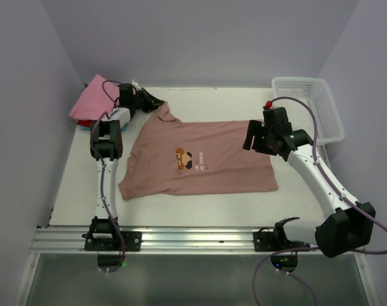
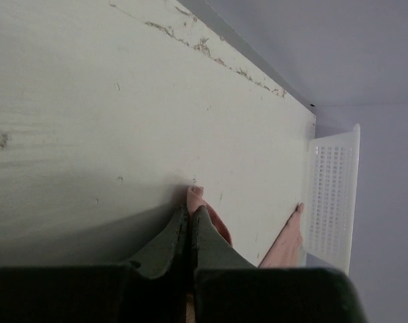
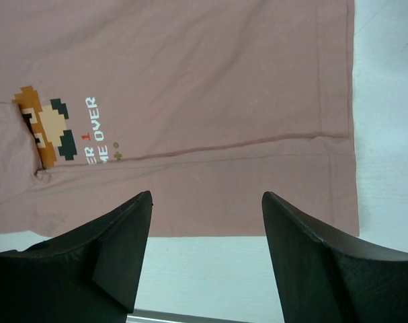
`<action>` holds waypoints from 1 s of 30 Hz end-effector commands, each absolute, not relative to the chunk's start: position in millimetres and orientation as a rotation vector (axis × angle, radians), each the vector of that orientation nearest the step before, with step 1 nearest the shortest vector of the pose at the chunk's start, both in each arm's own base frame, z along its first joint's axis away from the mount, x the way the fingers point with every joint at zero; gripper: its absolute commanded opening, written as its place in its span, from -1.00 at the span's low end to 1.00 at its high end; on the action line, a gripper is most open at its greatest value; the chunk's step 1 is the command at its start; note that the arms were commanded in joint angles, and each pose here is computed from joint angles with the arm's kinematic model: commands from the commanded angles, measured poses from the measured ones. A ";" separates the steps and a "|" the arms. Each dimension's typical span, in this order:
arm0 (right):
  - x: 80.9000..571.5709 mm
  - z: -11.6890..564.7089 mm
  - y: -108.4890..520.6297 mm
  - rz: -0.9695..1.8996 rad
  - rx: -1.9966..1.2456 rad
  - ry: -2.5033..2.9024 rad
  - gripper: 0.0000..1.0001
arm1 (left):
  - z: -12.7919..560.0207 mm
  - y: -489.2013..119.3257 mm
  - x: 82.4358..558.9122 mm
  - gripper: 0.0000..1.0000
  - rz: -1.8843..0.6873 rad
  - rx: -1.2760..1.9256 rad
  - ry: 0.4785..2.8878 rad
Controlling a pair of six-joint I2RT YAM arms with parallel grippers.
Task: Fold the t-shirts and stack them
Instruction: Fold the tshirt
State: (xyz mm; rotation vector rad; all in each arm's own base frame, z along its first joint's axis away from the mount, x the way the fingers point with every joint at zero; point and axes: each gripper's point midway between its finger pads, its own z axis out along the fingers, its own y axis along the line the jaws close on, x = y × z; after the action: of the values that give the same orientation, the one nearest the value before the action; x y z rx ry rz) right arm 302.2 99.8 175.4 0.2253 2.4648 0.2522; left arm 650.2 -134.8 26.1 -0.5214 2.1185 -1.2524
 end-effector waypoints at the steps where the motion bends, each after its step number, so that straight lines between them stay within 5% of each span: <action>1: 311.0 185.2 95.7 0.227 0.241 2.395 0.38 | 71.2 -131.4 645.0 -1.00 -1.263 -0.435 2.053; 6: 343.1 187.8 87.3 0.120 0.285 2.359 0.33 | 109.2 -119.3 630.5 -1.00 -1.236 -0.375 1.999; 14: 414.2 173.3 73.0 -0.128 0.357 2.370 0.67 | 164.8 -118.0 603.8 -1.00 -1.212 -0.288 1.956; 20: 454.1 172.3 61.2 -0.201 0.474 2.353 0.62 | 183.3 -120.1 579.7 -1.00 -1.212 -0.240 1.972; 22: 464.8 167.3 68.3 -0.168 0.474 2.382 0.60 | 186.9 -121.1 567.2 -1.00 -1.212 -0.225 1.978; 24: 471.2 158.3 119.4 0.159 0.261 2.460 0.56 | 185.3 -120.8 555.5 -1.00 -1.198 -0.217 1.990; 27: 456.8 162.6 210.5 0.766 -0.050 2.478 0.10 | 177.5 -121.3 546.0 -1.00 -1.199 -0.222 2.011; 29: 444.3 152.6 249.1 0.908 -0.167 2.505 -0.86 | 172.3 -122.1 542.7 -1.00 -1.209 -0.232 2.019; 30: 433.0 153.8 268.0 1.008 -0.244 2.502 -1.00 | 170.3 -121.7 542.0 -1.00 -1.214 -0.237 2.020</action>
State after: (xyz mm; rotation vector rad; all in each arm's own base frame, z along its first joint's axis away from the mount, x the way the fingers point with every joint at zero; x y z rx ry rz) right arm 465.0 171.6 131.3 0.1218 2.5489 0.4771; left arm 547.8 -123.0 146.4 -0.3235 2.0774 -1.2173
